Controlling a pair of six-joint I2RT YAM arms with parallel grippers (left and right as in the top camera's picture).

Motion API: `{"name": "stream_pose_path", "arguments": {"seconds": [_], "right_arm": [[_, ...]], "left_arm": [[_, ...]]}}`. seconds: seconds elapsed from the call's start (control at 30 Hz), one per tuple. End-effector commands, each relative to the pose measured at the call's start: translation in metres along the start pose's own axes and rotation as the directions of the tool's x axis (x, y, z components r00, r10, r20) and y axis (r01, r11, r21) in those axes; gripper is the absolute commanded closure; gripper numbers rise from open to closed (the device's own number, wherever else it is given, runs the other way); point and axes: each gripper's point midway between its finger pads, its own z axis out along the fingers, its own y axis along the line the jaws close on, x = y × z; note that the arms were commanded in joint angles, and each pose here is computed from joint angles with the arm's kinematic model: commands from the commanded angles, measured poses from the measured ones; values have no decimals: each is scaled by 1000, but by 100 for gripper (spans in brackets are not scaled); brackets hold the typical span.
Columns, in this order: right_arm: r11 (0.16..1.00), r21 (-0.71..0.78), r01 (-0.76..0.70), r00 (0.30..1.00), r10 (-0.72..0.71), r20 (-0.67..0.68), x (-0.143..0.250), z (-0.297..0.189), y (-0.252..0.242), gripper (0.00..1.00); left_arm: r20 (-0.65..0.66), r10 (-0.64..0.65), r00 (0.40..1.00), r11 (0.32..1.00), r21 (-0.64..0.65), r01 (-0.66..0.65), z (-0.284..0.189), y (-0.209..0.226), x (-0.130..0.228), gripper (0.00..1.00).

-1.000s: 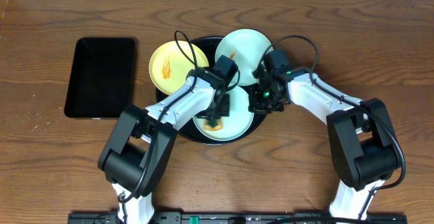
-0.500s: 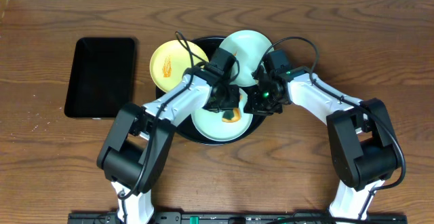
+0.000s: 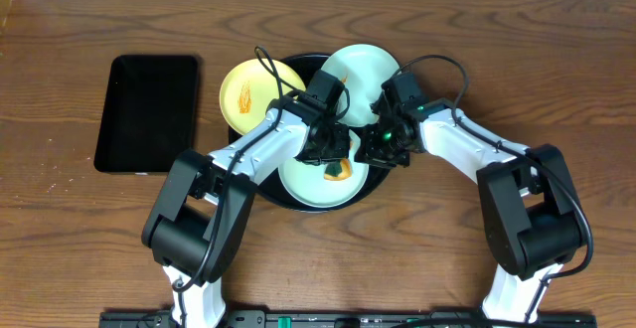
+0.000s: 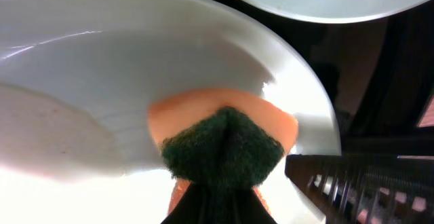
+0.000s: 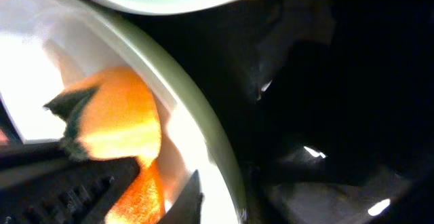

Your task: Clean dirty plates on tray and stack at the side

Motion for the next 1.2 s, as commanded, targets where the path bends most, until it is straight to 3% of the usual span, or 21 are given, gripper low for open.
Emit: {"name": "stream_pose_path", "arguments": {"seconds": [0.0,0.3,0.63,0.9,1.17], "right_arm": [[999,13,-36,998,37,-42,12,13,-4,99],[975,-191,115,991,-126,-49,10,10,29,99],[961,-215,172,982,-185,-41,10,5,31,99],[946,-225,234,972,-228,50,-5,-23,38,99],[944,-122,306,939,-278,204,-28,-62,38,99]], "left_arm": [[-31,-11,999,1000,-3,11,7,3,7,93],[-40,-10,999,1000,11,10,7,1,8,92],[-42,9,999,993,120,-4,-12,-23,9,92],[172,31,985,975,210,-67,-99,-46,-16,92],[383,-101,918,966,259,-2,-198,-13,-43,92]]}}
